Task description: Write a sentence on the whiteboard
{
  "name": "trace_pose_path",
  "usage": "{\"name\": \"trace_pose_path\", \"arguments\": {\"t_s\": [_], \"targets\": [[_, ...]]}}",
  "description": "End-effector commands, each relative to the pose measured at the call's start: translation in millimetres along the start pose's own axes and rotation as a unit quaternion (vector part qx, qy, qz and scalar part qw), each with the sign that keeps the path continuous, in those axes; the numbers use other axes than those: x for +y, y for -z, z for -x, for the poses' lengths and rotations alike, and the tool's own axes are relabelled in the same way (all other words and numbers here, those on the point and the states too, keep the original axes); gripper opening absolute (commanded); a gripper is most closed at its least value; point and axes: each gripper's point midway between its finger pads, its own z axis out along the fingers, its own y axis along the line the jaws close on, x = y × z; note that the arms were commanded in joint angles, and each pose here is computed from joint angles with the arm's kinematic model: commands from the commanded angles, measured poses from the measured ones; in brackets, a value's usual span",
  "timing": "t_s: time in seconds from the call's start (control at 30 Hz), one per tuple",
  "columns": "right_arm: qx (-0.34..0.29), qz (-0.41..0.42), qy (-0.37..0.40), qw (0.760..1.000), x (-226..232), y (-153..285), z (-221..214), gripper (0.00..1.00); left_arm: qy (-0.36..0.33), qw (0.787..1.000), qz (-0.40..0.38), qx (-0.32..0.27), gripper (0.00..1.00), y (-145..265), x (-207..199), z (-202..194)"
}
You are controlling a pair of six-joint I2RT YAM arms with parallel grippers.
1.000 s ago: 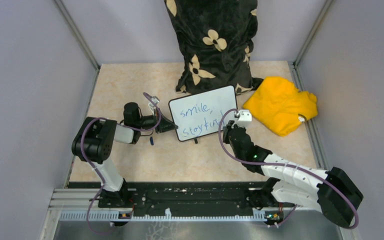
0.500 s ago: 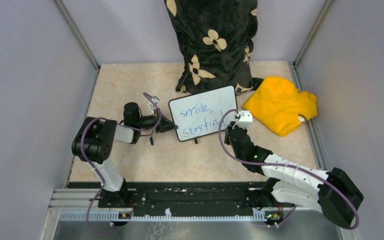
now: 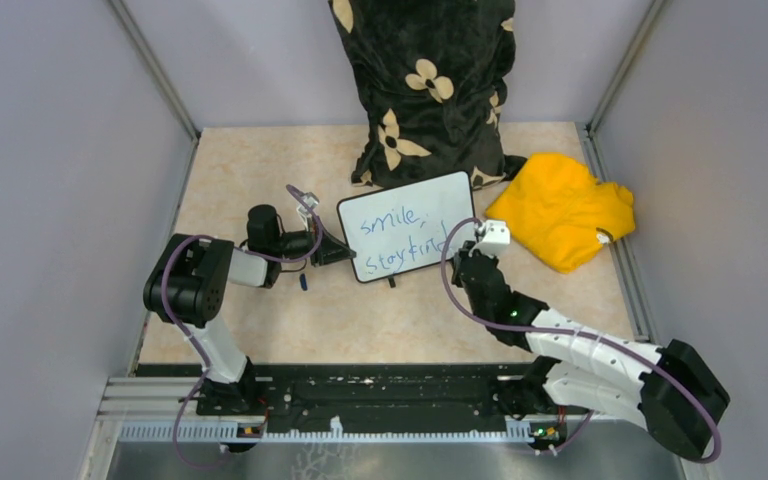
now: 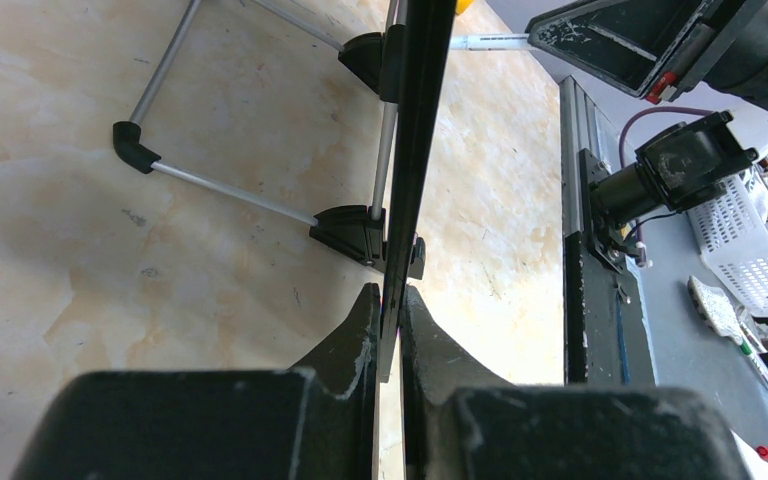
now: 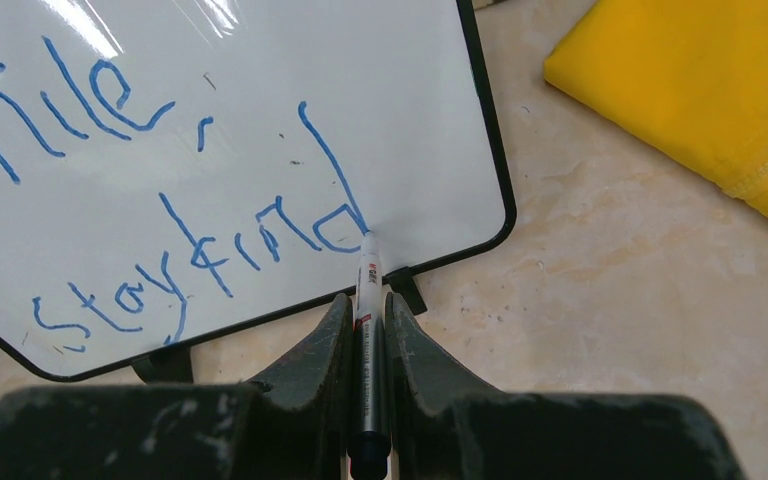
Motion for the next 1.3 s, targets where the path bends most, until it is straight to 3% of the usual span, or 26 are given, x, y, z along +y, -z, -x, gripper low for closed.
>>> {"name": "trace_pose_path", "arguments": {"t_s": [0.0,0.5,0.9,1.27], "targets": [[-0.026,0.018,-0.024,0.999,5.2,3.7,19.0,0.0,0.034,0.999,0.013,0.016,0.0,-0.8,8.1,-14.3],[-0.048,0.132,-0.02,0.99,33.1,44.4,50.6,0.0,0.033,0.999,0.013,0.015,0.0,-0.7,8.4,-13.5],[-0.076,0.163,-0.006,0.984,84.1,33.6,50.7,0.0,0.034,0.999,0.011,0.017,0.0,-0.8,8.2,-14.0],[-0.096,0.137,-0.023,0.986,82.3,25.5,58.0,0.0,0.034,0.999,0.012,0.017,0.0,-0.8,8.2,-14.4]]}}
